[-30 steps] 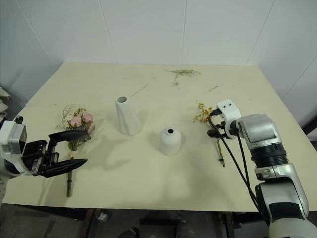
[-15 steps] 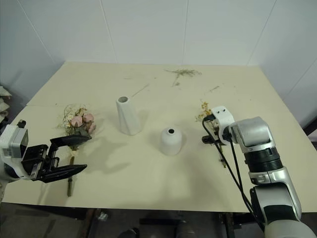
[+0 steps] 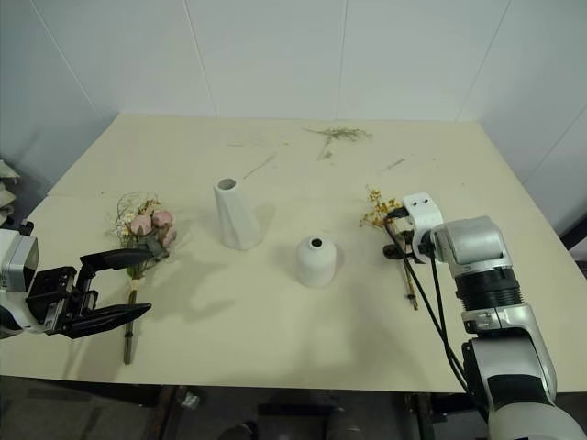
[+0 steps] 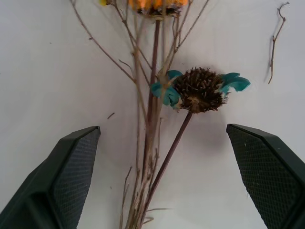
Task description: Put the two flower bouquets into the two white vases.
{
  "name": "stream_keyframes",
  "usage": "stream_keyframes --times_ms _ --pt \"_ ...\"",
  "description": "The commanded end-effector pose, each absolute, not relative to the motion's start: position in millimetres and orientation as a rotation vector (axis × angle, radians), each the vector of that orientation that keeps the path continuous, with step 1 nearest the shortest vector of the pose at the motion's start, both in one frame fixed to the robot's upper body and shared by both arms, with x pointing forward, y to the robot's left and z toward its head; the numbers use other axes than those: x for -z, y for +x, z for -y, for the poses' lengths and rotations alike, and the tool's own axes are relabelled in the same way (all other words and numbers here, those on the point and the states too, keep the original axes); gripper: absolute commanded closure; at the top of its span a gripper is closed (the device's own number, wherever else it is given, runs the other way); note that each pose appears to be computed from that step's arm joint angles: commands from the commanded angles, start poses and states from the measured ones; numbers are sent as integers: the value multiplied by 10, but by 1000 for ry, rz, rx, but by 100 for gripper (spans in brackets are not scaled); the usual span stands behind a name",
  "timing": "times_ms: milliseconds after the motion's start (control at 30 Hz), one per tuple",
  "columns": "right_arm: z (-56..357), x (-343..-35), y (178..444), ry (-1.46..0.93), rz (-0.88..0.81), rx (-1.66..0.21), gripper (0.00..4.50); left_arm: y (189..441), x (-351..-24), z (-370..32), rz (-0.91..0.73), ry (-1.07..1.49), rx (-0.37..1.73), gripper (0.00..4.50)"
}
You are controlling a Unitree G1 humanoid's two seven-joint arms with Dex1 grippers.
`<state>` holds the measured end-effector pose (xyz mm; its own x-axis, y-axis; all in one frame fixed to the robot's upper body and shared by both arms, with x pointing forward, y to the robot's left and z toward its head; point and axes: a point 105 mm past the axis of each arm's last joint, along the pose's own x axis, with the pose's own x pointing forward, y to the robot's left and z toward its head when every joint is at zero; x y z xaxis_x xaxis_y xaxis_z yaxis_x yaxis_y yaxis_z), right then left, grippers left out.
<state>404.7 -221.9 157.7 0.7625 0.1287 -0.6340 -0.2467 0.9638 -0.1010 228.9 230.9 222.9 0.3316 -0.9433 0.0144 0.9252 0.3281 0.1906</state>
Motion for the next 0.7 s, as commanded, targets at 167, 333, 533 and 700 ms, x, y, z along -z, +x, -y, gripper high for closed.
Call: stream_keyframes --times_ms 167,333,533,700 --pt "2252 -1588 4109 -145 -642 -185 125 2245 -2351 -2460 149 211 1181 0" --pt "2221 -1656 4164 -135 -590 -182 287 2244 -2361 -2468 153 209 1187 0" --pt "2172 -1765 4208 -116 -520 -180 448 2317 -2377 -2452 176 222 1197 0" --pt "2200 -2111 4315 -158 -276 -126 448 2402 -2380 -2419 188 209 1215 0"
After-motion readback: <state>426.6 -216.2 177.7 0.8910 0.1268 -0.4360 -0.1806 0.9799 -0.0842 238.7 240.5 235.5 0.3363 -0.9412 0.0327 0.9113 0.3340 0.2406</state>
